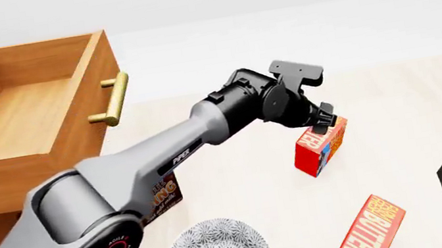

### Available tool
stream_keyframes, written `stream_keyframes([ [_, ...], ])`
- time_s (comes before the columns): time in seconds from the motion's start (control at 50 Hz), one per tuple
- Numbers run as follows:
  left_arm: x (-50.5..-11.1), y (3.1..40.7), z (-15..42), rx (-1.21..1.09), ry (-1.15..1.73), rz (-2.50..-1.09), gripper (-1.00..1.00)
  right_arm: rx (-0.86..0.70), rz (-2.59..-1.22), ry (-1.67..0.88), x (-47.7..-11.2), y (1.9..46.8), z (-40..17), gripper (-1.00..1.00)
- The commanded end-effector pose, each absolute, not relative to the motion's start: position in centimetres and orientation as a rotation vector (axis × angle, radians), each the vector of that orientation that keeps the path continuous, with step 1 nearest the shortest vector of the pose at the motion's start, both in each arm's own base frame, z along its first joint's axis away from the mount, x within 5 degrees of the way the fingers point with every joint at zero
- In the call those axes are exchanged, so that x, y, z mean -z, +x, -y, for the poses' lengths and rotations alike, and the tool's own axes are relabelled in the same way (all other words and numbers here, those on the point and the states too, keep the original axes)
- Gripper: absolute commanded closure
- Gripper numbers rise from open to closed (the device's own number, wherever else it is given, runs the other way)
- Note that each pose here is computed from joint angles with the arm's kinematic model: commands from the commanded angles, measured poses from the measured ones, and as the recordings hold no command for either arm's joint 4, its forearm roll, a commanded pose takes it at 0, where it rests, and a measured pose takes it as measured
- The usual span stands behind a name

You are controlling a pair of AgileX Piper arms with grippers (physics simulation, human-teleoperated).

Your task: Put the butter at the front in the top drawer of the cabinet and close it.

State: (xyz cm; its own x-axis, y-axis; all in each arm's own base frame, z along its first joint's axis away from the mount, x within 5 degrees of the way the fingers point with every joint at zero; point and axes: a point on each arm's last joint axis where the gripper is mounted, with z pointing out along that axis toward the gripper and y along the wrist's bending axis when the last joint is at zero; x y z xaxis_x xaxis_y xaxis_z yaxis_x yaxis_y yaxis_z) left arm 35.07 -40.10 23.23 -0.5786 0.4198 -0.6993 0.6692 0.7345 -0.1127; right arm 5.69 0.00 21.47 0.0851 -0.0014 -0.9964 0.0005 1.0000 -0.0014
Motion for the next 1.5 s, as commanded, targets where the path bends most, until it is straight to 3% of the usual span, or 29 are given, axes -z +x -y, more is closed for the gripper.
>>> stream_keyframes([
  [0.02,-21.8,35.4,40.4,0.481,0.814,-2.282,-1.0,0.001,-1.485,-0.001,-21.5,5.7,0.0,-1.0],
  [1.5,-15.4,35.4,42.9,0.488,0.805,-2.354,-1.0,0.001,-1.485,-0.001,-21.4,5.7,0.0,-1.0],
])
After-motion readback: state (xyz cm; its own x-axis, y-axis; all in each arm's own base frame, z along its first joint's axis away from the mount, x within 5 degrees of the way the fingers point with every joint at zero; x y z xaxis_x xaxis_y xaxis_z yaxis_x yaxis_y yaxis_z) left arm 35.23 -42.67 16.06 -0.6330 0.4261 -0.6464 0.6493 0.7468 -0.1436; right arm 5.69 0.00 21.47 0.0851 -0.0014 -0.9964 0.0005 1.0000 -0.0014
